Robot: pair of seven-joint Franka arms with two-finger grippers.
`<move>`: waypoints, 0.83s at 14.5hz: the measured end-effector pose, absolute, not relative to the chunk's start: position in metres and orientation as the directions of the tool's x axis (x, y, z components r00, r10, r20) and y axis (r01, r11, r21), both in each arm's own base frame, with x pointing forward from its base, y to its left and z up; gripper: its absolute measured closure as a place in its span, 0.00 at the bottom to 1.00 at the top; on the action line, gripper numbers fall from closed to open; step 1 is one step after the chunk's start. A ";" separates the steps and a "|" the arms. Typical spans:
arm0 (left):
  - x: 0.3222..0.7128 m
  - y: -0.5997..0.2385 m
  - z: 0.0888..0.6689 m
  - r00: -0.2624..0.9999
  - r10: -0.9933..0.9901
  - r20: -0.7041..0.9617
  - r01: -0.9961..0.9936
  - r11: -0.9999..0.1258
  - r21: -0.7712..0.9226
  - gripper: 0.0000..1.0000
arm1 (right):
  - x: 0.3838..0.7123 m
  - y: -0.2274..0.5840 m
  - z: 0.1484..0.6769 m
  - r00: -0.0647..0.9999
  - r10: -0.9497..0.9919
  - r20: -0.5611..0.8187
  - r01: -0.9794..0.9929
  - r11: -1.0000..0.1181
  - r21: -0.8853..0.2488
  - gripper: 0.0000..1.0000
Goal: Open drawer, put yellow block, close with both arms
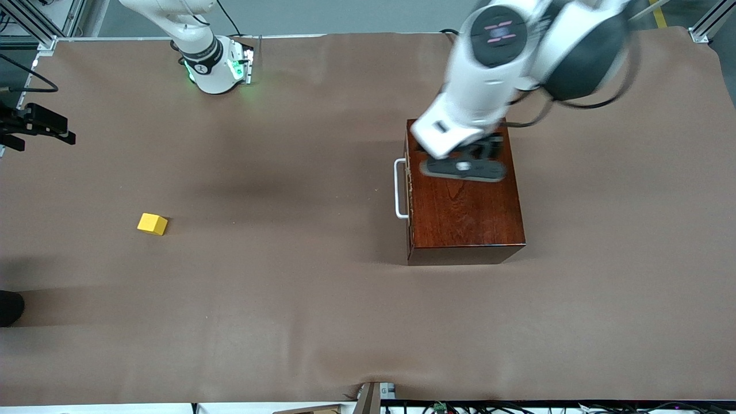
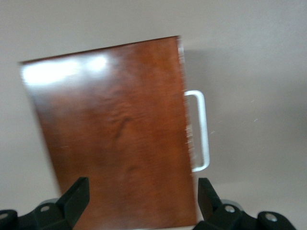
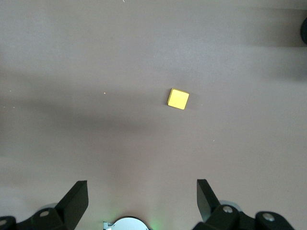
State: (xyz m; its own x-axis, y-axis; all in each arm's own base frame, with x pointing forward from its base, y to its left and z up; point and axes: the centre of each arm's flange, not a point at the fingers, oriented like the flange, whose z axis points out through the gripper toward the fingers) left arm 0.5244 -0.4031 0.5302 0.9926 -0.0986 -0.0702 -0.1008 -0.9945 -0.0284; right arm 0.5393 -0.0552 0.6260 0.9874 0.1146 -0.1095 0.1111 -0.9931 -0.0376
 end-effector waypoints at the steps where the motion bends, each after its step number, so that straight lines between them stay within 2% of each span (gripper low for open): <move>1: 0.523 -0.418 0.519 0.996 -0.066 -0.064 -0.068 -0.997 -0.026 0.00 | 0.540 -0.055 0.625 0.987 0.114 -0.110 0.111 -0.993 -0.038 0.00; 7: 0.510 -0.489 0.469 0.999 0.029 -0.034 0.029 -1.000 -0.005 0.00 | 0.540 -0.055 0.627 0.988 0.114 -0.107 0.111 -0.993 -0.037 0.00; 12: 0.488 -0.531 0.405 1.000 0.019 0.013 0.020 -0.991 -0.135 0.00 | 0.542 -0.055 0.624 0.987 0.114 -0.111 0.111 -0.993 -0.039 0.00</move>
State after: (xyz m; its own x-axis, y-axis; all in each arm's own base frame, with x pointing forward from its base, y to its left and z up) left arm 0.4884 -0.5308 0.4047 0.9997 0.0186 0.0126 0.0201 -0.9907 -0.1349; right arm 0.5422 -0.0555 0.6238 0.9872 0.1144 -0.1111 0.1107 -0.9931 -0.0385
